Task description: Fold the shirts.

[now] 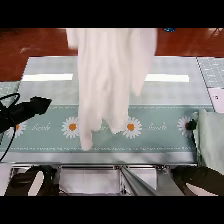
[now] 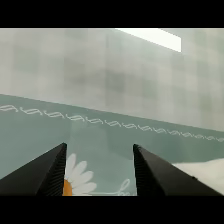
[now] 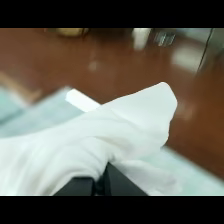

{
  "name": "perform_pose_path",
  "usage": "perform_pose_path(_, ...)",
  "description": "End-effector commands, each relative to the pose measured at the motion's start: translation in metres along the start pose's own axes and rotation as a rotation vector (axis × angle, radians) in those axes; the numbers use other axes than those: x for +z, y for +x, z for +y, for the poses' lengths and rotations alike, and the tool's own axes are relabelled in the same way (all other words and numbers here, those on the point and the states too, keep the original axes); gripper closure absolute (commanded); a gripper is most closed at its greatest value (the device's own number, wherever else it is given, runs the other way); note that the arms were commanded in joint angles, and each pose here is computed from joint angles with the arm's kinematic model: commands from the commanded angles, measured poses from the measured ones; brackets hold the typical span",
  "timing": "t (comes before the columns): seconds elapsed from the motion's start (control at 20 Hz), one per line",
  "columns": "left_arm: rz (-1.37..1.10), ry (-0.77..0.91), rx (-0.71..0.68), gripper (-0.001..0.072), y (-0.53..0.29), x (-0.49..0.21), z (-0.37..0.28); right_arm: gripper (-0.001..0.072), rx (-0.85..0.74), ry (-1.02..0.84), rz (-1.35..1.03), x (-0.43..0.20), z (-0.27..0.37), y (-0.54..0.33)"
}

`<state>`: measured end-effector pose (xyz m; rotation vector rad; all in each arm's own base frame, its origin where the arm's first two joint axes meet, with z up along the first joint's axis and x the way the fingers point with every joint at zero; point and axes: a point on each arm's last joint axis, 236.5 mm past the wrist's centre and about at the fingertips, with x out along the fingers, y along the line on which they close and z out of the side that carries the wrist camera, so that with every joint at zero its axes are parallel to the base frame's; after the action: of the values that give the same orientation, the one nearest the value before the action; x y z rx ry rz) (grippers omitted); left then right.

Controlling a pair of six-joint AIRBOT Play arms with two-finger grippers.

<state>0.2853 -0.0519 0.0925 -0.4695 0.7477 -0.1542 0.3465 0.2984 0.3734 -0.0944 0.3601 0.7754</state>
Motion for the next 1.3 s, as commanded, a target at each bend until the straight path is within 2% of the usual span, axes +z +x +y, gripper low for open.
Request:
perform_pose_path(0.0,-0.038,-0.027,0.071,0.02,-0.006,0.011,0.026,0.0688,0.124,0.094,0.36,-0.121,0.038,0.05)
perform_pose_path(0.15,-0.012,-0.039,0.078,0.02,-0.007,0.005,0.029,0.0688,0.244,0.237,0.534,-0.216,0.079,0.098)
perform_pose_path(0.4,0.045,-0.047,0.017,0.02,0.0,-0.012,0.013,0.0687,0.375,0.432,0.746,-0.33,0.152,0.159)
perform_pose_path(0.45,0.055,-0.041,0.01,0.02,0.004,-0.016,0.011,0.061,0.382,0.461,0.788,-0.348,0.159,0.165)
perform_pose_path(0.5,0.068,-0.038,0.005,0.02,0.007,-0.022,0.01,0.0362,0.371,0.48,0.813,-0.358,0.157,0.17)
perform_pose_path(0.55,0.077,-0.035,0.004,0.02,0.008,-0.025,0.01,0.0302,0.351,0.488,0.817,-0.361,0.145,0.172)
perform_pose_path(0.65,0.078,-0.032,0.012,0.02,0.008,-0.026,0.012,0.0302,0.312,0.537,0.778,-0.335,0.1,0.167)
perform_pose_path(0.75,0.091,-0.024,0.034,0.02,0.01,-0.028,0.019,0.0303,0.226,0.588,0.677,-0.29,0.026,0.143)
perform_pose_path(0.85,0.162,-0.039,0.042,0.02,0.017,-0.041,0.023,0.0304,0.017,0.588,0.61,-0.267,-0.072,0.092)
perform_pose_path(1.0,0.42,-0.124,0.03,0.02,0.033,-0.09,0.029,0.0305,-0.343,0.625,0.653,-0.298,-0.175,-0.009)
perform_pose_path(1.1,0.575,-0.138,0.032,0.02,0.044,-0.119,0.04,0.031,-0.439,0.729,0.692,-0.346,-0.187,-0.058)
perform_pose_path(1.25,0.695,-0.191,0.047,0.02,0.063,-0.143,0.055,0.0317,-0.443,0.855,0.722,-0.41,-0.154,-0.09)
